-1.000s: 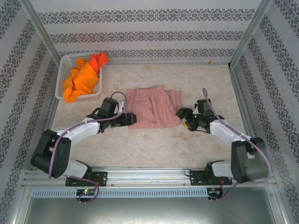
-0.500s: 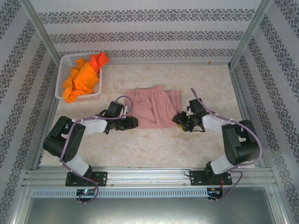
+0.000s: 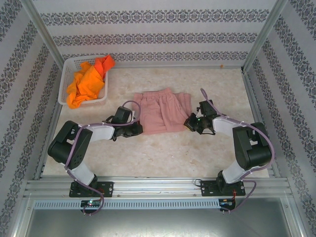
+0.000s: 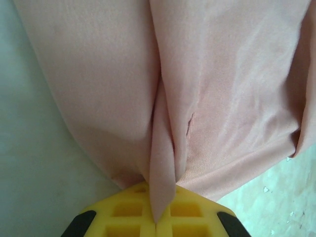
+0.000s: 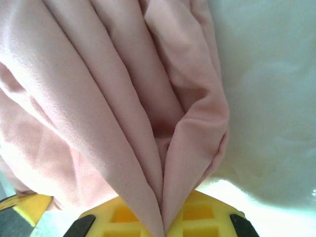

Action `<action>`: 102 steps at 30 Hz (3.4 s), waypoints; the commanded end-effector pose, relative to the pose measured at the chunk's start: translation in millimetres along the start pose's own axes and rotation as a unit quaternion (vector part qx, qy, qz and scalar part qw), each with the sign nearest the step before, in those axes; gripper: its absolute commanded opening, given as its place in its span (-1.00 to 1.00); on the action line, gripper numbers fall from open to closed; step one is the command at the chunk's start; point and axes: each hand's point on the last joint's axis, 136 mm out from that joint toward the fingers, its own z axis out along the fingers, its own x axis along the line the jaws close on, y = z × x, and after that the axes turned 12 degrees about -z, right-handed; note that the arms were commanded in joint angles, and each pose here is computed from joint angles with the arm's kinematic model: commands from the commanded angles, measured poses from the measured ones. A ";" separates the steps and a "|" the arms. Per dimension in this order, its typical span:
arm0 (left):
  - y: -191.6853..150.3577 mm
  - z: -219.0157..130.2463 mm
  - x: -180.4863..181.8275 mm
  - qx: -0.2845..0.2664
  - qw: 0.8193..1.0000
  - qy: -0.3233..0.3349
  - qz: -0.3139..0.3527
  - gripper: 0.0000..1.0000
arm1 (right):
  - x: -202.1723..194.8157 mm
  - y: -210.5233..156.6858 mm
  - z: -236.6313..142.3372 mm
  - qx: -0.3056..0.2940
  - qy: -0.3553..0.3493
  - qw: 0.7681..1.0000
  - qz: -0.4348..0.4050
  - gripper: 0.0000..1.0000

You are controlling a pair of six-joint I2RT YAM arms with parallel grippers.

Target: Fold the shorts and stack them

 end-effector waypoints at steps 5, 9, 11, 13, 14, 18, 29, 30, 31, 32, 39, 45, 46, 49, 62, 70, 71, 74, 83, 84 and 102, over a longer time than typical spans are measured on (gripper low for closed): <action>20.5 -35.6 21.7 -0.050 0.998 0.035 -0.004 -1.00 | -19.6 23.1 -22.5 -0.015 -0.034 0.999 -0.023 -1.00; 15.9 -37.8 30.7 -0.051 0.998 0.040 -0.013 -1.00 | -33.0 22.9 -19.5 -0.006 -0.038 0.999 -0.011 -1.00; 12.5 -36.0 36.7 -0.047 0.998 0.045 -0.018 -1.00 | -38.3 21.9 -17.1 -0.002 -0.036 0.999 -0.003 -1.00; 10.2 -35.3 44.5 -0.045 0.997 0.052 -0.024 -1.00 | -42.4 23.7 -15.4 -0.002 -0.028 1.000 0.005 -1.00; 10.1 -35.7 48.1 -0.046 0.997 0.055 -0.029 -1.00 | -43.8 23.6 -14.9 0.001 -0.026 1.000 0.008 -1.00; 11.3 -38.6 49.6 -0.046 0.997 0.049 -0.033 -1.00 | -41.4 24.8 -13.9 0.012 -0.008 1.000 0.001 -0.99; 13.6 -45.5 54.3 -0.041 0.998 0.048 -0.031 -1.00 | -52.5 29.1 -16.9 0.021 0.006 1.000 0.013 -0.98; 13.6 -45.5 56.1 -0.042 0.997 0.052 -0.031 -1.00 | -53.1 29.0 -17.3 0.023 0.005 1.000 0.012 -0.98; 13.3 -45.2 59.1 -0.042 0.997 0.056 -0.032 -1.00 | -54.5 29.6 -18.0 0.022 0.003 1.000 0.013 -0.96; 12.9 -45.1 61.4 -0.042 0.997 0.059 -0.034 -1.00 | -56.6 30.7 -18.9 0.020 -0.001 1.000 0.015 -0.96; 13.0 -49.4 73.9 -0.046 0.995 0.072 -0.045 -1.00 | -67.5 38.8 -28.6 0.010 -0.015 0.999 0.028 -0.98; 10.3 -49.6 66.4 -0.038 0.997 0.050 -0.040 -1.00 | -68.0 43.0 -32.2 0.011 -0.024 0.999 0.021 -0.88; 8.9 -49.3 60.3 -0.031 0.998 0.035 -0.037 -1.00 | -63.9 43.7 -32.5 0.011 -0.016 1.000 0.017 -0.79; 8.1 -49.3 33.8 -0.022 0.999 -0.030 -0.037 -0.99 | -43.3 45.6 -37.2 0.009 0.016 1.000 0.000 -0.39; -33.0 -11.4 -60.3 -0.004 0.991 -0.126 -0.047 -0.96 | 20.2 50.0 -103.7 -0.082 0.025 0.995 -0.053 0.43; -96.8 59.5 -217.5 0.079 0.965 -0.245 0.048 -0.55 | 28.4 61.8 -115.2 -0.098 0.023 0.993 -0.056 0.54; -100.3 60.8 -229.0 0.079 0.963 -0.251 0.063 -0.27 | 30.6 62.0 -115.3 -0.098 0.028 0.993 -0.054 0.56; -91.1 46.6 -232.7 0.045 0.967 -0.227 0.108 0.34 | 32.1 59.9 -116.5 -0.102 0.034 0.993 -0.049 0.59; -11.1 -53.2 -162.0 -0.094 0.979 -0.145 0.108 1.00 | 55.1 47.4 -84.5 -0.066 0.051 0.995 -0.056 0.64; 0.6 -65.6 -150.8 -0.112 0.979 -0.136 0.100 1.00 | 63.5 44.5 -76.3 -0.056 0.050 0.995 -0.066 0.65; 61.3 -140.9 -57.8 -0.216 0.973 -0.081 0.018 1.00 | -3.2 22.7 19.6 0.072 -0.032 0.996 -0.036 0.67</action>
